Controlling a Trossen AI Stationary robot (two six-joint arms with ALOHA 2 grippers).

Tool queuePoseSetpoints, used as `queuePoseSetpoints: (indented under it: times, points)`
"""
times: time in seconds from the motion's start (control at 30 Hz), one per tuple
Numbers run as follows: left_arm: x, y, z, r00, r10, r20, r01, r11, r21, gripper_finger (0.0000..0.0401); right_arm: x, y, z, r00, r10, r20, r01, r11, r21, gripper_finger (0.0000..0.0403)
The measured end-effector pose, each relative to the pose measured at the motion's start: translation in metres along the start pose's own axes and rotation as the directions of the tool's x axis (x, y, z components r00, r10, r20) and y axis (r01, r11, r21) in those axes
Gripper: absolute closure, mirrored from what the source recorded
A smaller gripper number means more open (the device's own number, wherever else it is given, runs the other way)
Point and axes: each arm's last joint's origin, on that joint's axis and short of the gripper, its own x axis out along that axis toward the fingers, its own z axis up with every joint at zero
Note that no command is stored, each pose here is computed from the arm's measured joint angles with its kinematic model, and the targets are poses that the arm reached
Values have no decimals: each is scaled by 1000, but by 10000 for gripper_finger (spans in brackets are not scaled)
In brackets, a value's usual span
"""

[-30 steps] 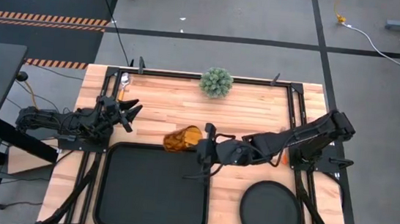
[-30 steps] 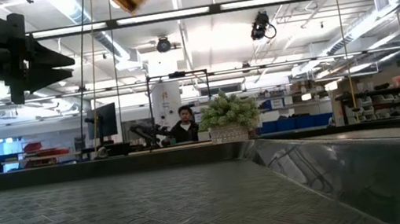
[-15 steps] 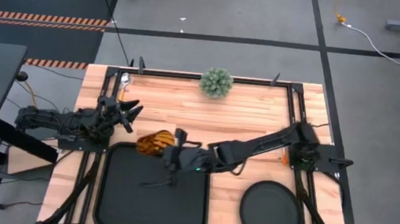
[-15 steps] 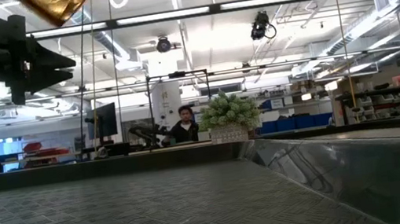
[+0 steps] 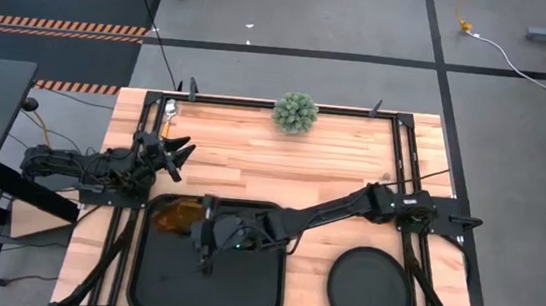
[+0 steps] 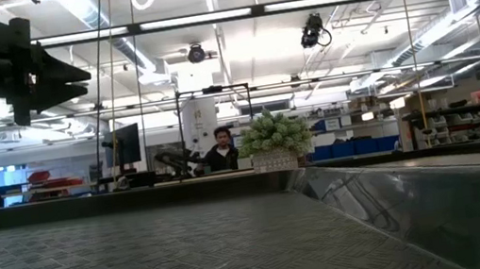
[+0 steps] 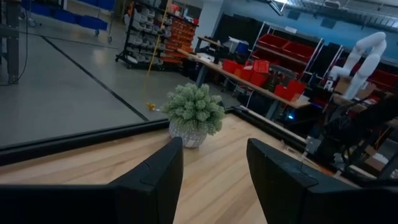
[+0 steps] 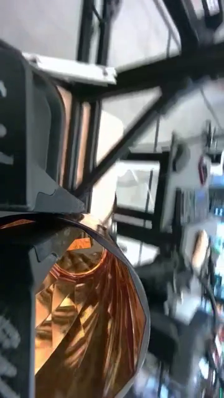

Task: Pick and place plate/cup/fork/spoon on tray
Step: Put the brown cup on the black serving tray

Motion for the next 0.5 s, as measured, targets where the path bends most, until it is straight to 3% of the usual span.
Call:
queuePoseSetpoints:
  times: [0.2, 0.5]
  points:
    - [0, 0, 0, 1000, 0, 0, 0, 1000, 0, 218, 23, 2, -30, 997, 76, -24, -76, 997, 0, 387]
    - [0, 0, 0, 1000, 1, 0, -1, 1000, 1, 218, 31, -21, -61, 958, 83, -275, -63, 995, 81, 387]
